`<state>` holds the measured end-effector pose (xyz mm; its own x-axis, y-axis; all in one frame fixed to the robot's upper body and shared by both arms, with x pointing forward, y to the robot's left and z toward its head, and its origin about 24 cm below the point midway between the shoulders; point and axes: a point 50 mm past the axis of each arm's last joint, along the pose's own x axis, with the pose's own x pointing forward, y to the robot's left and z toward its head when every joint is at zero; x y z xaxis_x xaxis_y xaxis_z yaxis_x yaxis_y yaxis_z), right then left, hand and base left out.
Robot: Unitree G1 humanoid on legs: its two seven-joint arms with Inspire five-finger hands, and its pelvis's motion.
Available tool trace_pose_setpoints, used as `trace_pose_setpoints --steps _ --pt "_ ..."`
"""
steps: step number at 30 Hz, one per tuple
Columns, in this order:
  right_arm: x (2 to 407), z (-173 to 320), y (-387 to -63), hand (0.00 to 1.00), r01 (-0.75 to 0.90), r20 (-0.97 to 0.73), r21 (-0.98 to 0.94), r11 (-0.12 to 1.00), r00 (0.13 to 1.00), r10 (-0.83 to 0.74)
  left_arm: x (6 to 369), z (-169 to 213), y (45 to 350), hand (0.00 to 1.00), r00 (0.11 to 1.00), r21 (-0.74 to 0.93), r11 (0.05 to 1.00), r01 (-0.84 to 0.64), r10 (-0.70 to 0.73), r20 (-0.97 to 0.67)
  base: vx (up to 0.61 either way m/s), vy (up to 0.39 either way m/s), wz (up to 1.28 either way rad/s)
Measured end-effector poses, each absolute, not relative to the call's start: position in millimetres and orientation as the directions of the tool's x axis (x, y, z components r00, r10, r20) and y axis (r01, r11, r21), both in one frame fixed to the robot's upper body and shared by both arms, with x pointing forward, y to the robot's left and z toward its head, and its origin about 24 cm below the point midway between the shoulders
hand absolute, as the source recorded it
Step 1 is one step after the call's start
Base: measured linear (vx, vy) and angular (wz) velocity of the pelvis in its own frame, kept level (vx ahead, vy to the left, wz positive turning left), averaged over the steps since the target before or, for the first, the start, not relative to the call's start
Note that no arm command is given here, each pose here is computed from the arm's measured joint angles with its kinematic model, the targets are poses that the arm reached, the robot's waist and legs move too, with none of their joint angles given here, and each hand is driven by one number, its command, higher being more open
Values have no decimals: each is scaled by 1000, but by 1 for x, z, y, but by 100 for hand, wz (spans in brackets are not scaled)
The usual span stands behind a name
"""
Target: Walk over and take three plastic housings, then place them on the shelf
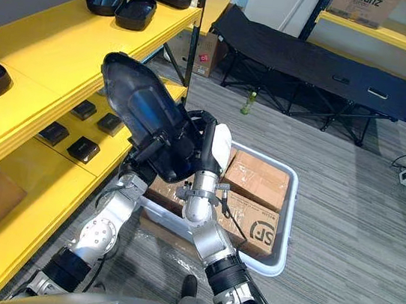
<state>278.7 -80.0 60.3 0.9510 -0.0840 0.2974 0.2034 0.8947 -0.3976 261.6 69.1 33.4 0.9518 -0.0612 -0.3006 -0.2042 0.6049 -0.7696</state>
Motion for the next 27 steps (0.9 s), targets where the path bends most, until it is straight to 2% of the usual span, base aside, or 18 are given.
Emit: trace_pose_setpoints --steps 11,12,15,18,19,23,27 --pt "279 62 -74 0 192 294 -379 905 953 -78 261 37 67 0 960 -738 636 -225 14 -280 -7 2 2" --pt "279 62 -74 100 191 293 -376 907 953 -79 261 39 66 0 960 -723 650 -233 37 -276 0 0 0" --pt "277 62 -68 100 185 285 -344 921 955 -85 262 43 72 0 963 -660 708 -251 115 -243 -4 1 -5" --pt "267 57 -63 100 158 278 -297 942 958 -73 265 53 90 0 941 -646 684 -339 253 -225 6 2 -13" --pt "261 53 -61 100 148 261 -252 956 962 -80 266 59 105 0 913 -637 661 -396 360 -194 0 0 0" --pt "250 56 -60 100 149 240 -115 982 964 -118 262 80 131 0 819 -561 657 -504 569 -70 0 0 0" --pt "242 63 -77 100 250 251 12 968 937 -245 251 104 162 0 638 -493 595 -635 764 100 -4 4 -1"
